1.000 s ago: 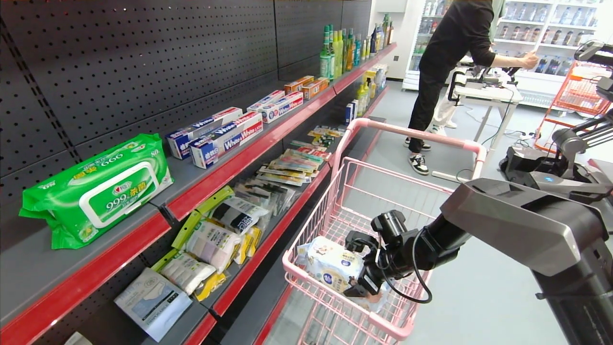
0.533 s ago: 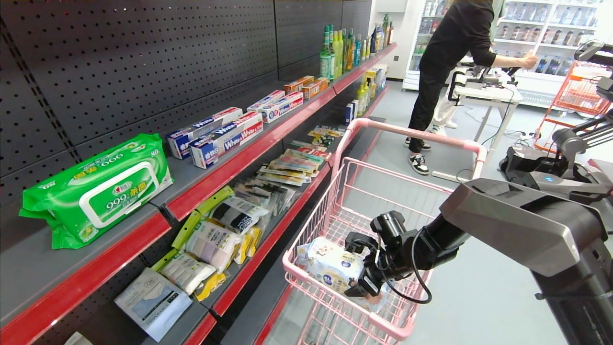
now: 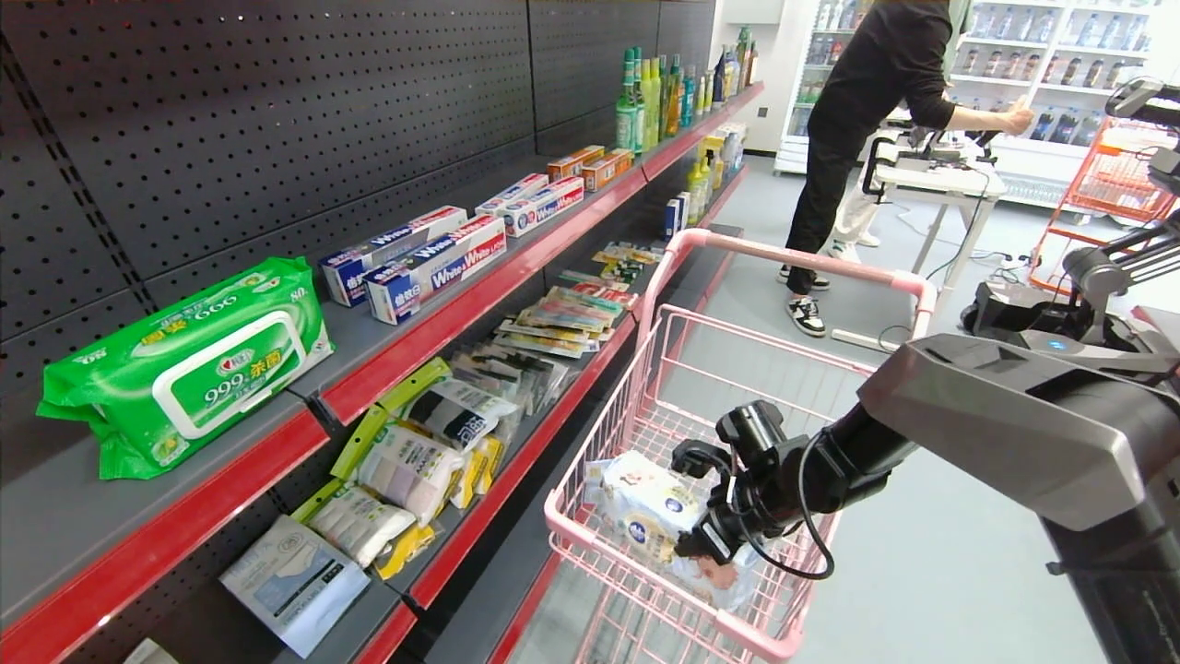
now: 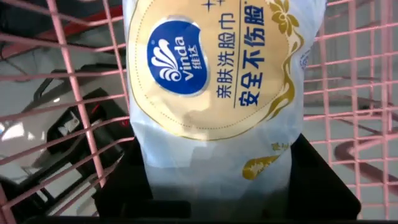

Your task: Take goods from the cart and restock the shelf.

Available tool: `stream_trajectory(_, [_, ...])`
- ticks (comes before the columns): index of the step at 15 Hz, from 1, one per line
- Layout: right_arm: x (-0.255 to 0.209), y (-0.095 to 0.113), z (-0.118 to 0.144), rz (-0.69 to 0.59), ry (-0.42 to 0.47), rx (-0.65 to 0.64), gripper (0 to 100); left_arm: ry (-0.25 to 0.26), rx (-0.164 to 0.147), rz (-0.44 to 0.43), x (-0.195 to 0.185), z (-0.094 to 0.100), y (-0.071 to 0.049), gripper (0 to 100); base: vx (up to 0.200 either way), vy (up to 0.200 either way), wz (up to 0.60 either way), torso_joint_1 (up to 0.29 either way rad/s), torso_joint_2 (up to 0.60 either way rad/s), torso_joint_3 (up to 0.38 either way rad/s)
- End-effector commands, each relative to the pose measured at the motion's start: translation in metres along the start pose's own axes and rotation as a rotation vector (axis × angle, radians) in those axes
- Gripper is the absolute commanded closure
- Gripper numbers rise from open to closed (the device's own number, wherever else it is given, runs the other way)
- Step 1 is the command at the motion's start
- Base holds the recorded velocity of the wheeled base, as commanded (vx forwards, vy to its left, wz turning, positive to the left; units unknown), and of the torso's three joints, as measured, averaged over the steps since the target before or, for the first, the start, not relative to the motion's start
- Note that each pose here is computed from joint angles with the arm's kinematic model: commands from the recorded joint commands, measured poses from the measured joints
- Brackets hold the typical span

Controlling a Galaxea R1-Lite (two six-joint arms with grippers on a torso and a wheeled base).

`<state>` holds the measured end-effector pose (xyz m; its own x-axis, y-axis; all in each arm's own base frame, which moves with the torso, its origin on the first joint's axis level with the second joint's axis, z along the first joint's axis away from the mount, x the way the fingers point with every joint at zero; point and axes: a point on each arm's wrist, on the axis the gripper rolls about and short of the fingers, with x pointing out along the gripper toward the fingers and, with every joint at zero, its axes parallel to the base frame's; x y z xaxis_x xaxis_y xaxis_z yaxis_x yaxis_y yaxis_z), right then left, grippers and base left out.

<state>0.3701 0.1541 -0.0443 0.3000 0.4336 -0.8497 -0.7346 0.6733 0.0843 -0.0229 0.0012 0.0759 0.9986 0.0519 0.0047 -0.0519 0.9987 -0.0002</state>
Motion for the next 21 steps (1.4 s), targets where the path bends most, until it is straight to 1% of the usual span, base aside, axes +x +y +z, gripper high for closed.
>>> stream_trajectory(1, [-0.05,-0.008,0.026,-0.103,-0.117,0.077,100,0.0,0.0,0.0,0.0,0.0,0.0,0,0.0,0.0,0.0,0.0,0.0,0.0])
stream_trajectory(3, [-0.091,-0.003,0.035,-0.19,-0.176,0.129,100,0.0,0.0,0.0,0.0,0.0,0.0,0,0.0,0.0,0.0,0.0,0.0,0.0])
stream_trajectory(5, [-0.131,0.01,0.026,-0.284,-0.197,0.177,100,0.0,0.0,0.0,0.0,0.0,0.0,0,0.0,0.0,0.0,0.0,0.0,0.0])
stream_trajectory(6, [-0.142,0.015,0.023,-0.316,-0.209,0.213,100,0.002,0.0,0.0,0.0,0.0,0.0,0,0.0,0.0,0.0,0.0,0.0,0.0])
stream_trajectory(7, [-0.178,0.031,0.024,-0.374,-0.304,0.358,100,0.0,0.0,0.0,0.0,0.0,0.0,0,0.0,0.0,0.0,0.0,0.0,0.0])
stream_trajectory(8, [-0.206,0.043,0.031,-0.406,-0.401,0.448,100,0.0,0.0,0.0,0.0,0.0,0.0,0,0.0,0.0,0.0,0.0,0.0,0.0])
stream_trajectory(9, [-0.233,0.052,0.028,-0.45,-0.452,0.476,100,0.0,0.0,0.0,0.0,0.0,0.0,0,0.0,0.0,0.0,0.0,0.0,0.0])
stream_trajectory(10, [-0.271,0.065,0.013,-0.492,-0.468,0.472,100,0.0,0.0,0.0,0.0,0.0,0.0,0,0.0,0.0,0.0,0.0,0.0,0.0])
stream_trajectory(11, [-0.285,0.069,0.006,-0.502,-0.471,0.474,100,0.0,0.0,0.0,0.0,0.0,0.0,0,0.0,0.0,0.0,0.0,0.0,0.0])
stream_trajectory(12, [-0.32,0.083,-0.021,-0.543,-0.456,0.453,100,0.0,0.0,0.0,0.0,0.0,0.0,0,0.0,0.0,0.0,0.0,0.0,0.0])
stream_trajectory(13, [-0.328,0.085,-0.032,-0.567,-0.447,0.449,100,0.0,0.0,0.0,0.0,0.0,0.0,0,0.0,0.0,0.0,0.0,0.0,0.0])
stream_trajectory(14, [-0.344,0.09,-0.062,-0.649,-0.441,0.416,100,0.0,0.0,0.0,0.0,0.0,0.0,0,0.0,0.0,0.0,0.0,0.0,0.0])
stream_trajectory(15, [-0.351,0.095,-0.079,-0.692,-0.435,0.383,100,0.002,0.0,0.0,0.0,0.0,0.0,0,0.0,0.0,0.0,0.0,0.0,0.0])
stream_trajectory(16, [-0.354,0.1,-0.093,-0.718,-0.434,0.39,100,0.0,0.0,0.0,0.0,0.0,0.0,0,0.0,0.0,0.0,0.0,0.0,0.0])
stream_trajectory(17, [-0.354,0.102,-0.104,-0.737,-0.428,0.412,100,0.0,0.0,0.0,0.0,0.0,0.0,0,0.0,0.0,0.0,0.0,0.0,0.0])
stream_trajectory(18, [-0.353,0.103,-0.107,-0.737,-0.427,0.416,100,0.0,0.0,0.0,0.0,0.0,0.0,0,0.0,0.0,0.0,0.0,0.0,0.0])
stream_trajectory(19, [-0.358,0.108,-0.113,-0.718,-0.464,0.415,100,0.0,0.0,0.0,0.0,0.0,0.0,0,0.0,0.0,0.0,0.0,0.0,0.0])
stream_trajectory(21, [-0.363,0.112,-0.116,-0.724,-0.487,0.406,100,0.0,0.0,0.0,0.0,0.0,0.0,0,0.0,0.0,0.0,0.062,-0.13,-0.074])
